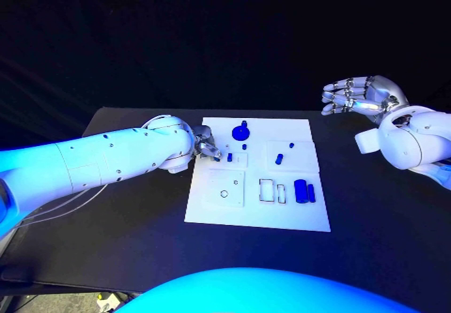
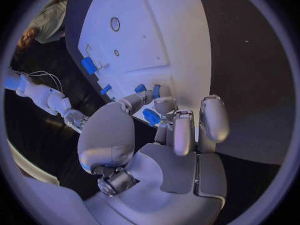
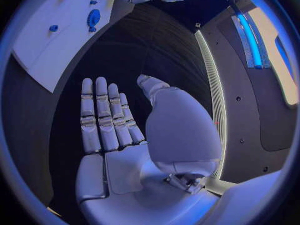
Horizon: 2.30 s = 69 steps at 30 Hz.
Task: Assemble the parts on the task board
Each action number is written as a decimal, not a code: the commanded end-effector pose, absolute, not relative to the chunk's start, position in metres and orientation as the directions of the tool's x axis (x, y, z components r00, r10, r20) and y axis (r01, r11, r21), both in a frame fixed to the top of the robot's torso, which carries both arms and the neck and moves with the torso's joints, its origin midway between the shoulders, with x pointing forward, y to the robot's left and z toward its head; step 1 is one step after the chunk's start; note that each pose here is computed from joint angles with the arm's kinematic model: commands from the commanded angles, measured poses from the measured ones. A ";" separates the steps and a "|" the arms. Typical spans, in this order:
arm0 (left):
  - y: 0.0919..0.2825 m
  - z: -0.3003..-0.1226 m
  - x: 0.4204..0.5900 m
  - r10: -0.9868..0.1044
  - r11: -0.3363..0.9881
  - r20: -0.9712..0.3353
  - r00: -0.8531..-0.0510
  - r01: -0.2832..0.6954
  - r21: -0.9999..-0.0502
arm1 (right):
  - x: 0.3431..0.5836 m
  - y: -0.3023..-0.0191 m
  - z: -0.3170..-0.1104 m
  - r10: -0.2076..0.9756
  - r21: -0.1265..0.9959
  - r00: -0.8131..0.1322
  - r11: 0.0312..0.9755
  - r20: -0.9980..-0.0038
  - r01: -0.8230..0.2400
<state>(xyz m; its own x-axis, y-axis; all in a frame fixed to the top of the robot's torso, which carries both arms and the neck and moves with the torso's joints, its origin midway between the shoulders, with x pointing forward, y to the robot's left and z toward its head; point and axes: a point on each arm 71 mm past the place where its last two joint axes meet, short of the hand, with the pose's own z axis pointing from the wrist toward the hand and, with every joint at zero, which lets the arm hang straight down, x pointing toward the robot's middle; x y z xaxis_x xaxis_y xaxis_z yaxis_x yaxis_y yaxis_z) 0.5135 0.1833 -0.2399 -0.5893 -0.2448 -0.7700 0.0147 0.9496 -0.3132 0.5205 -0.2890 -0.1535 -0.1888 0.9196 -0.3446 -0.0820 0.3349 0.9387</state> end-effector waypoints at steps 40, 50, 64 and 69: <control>0.187 -0.243 0.516 -0.244 0.956 -0.783 -0.573 -0.005 -0.294 | 0.520 -0.288 -0.154 0.919 0.939 -0.193 0.333 -0.343 -0.086; 0.189 -0.242 0.518 -0.264 0.951 -0.789 -0.555 -0.015 -0.308 | 0.520 -0.288 -0.154 0.919 0.939 -0.193 0.333 -0.343 -0.087; 0.194 -0.237 0.518 -0.452 0.862 -0.675 -0.583 -0.092 -0.498 | 0.520 -0.289 -0.155 0.919 0.939 -0.192 0.333 -0.343 -0.086; 0.197 -0.233 0.520 -0.498 0.833 -0.654 -0.569 -0.106 -0.542 | 0.520 -0.288 -0.155 0.919 0.939 -0.193 0.333 -0.343 -0.086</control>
